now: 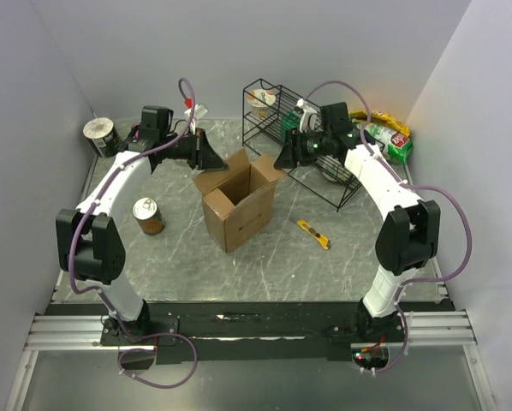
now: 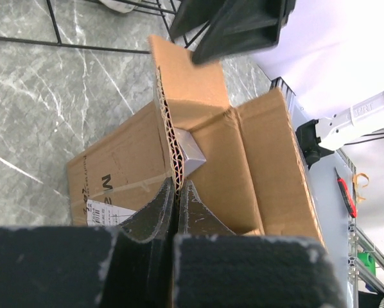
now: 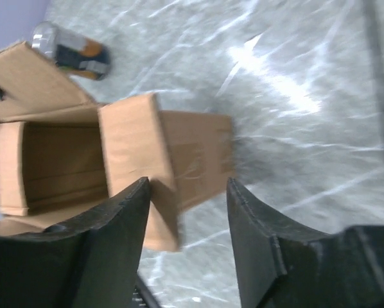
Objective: Unpack the express box
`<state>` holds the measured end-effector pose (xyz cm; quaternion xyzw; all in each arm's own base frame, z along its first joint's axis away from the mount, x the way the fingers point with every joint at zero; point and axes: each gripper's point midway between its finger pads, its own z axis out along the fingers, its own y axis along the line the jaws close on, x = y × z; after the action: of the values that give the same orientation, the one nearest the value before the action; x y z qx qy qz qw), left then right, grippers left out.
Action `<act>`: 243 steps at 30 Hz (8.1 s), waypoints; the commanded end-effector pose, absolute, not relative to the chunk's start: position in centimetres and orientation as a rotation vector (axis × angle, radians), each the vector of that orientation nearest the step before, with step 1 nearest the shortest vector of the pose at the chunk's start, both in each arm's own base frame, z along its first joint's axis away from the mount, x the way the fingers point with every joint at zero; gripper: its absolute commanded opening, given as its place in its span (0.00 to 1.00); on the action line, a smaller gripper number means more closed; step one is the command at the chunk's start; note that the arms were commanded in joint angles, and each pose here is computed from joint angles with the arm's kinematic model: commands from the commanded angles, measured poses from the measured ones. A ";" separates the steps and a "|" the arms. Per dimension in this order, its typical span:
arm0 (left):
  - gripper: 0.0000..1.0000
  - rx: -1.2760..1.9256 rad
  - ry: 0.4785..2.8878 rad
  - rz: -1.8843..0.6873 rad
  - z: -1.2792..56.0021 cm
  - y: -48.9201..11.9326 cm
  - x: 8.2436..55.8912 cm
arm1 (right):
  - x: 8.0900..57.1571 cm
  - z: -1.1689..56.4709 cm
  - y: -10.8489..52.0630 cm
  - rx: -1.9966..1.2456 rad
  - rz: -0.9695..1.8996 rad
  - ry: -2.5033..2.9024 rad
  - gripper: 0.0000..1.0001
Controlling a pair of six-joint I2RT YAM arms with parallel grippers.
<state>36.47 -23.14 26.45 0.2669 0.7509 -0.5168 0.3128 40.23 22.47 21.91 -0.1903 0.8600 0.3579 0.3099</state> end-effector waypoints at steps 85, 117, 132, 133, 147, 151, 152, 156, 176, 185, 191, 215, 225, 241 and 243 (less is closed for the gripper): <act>0.01 0.510 1.884 -1.285 32.5 -22.2 34.9 | 23.3 28.8 40.8 -1.214 0.869 1.680 0.56; 0.01 0.324 2.055 -1.201 27.1 -21.2 36.3 | 22.8 23.9 42.2 -1.277 0.844 1.809 0.59; 0.01 0.295 2.041 -1.168 28.2 -20.8 36.2 | 22.5 25.7 43.8 -1.253 0.898 1.803 0.62; 0.01 0.294 2.042 -1.167 28.2 -20.8 36.2 | 22.4 26.4 43.9 -1.252 0.909 1.786 0.62; 0.01 0.234 2.064 -1.148 27.9 -20.5 36.8 | 23.5 18.6 42.6 -1.303 0.674 2.007 0.68; 0.01 0.237 2.063 -1.140 27.9 -20.3 36.9 | 24.6 16.3 41.8 -1.300 0.553 2.042 0.56; 0.01 0.233 2.062 -1.139 27.9 -20.2 37.0 | 24.7 16.2 41.5 -1.307 0.534 2.037 0.50; 0.01 0.258 2.026 -1.156 29.3 -20.3 36.8 | 24.5 17.1 40.5 -1.367 0.512 1.941 0.00; 0.01 0.612 1.832 -1.126 35.5 -21.6 32.5 | 31.0 20.5 28.8 -1.043 0.392 1.838 0.49; 0.01 0.713 1.867 -1.294 32.0 -24.8 29.3 | 27.4 17.0 29.7 -1.301 0.534 1.657 0.54; 0.01 0.486 1.997 -1.605 28.6 -26.1 28.4 | 26.8 14.8 27.9 -1.222 0.480 1.571 0.67; 0.01 0.272 2.007 -2.006 26.3 -28.3 31.4 | 34.5 14.8 31.1 -0.785 0.726 1.707 0.84; 0.01 0.404 1.998 -2.032 27.4 -28.0 29.8 | 37.5 14.1 31.5 -0.683 0.670 1.754 0.81; 0.01 0.403 2.137 -1.709 22.0 -27.8 32.9 | 32.4 16.6 27.3 -0.878 0.680 1.834 0.14; 0.01 0.421 2.147 -1.667 21.5 -27.7 33.3 | 30.4 20.4 26.6 -0.911 0.712 1.750 0.13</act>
<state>33.31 -28.29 23.12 0.1191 0.7431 -0.6335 0.1795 33.49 28.90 14.77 -0.3525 0.7505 0.2812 0.4831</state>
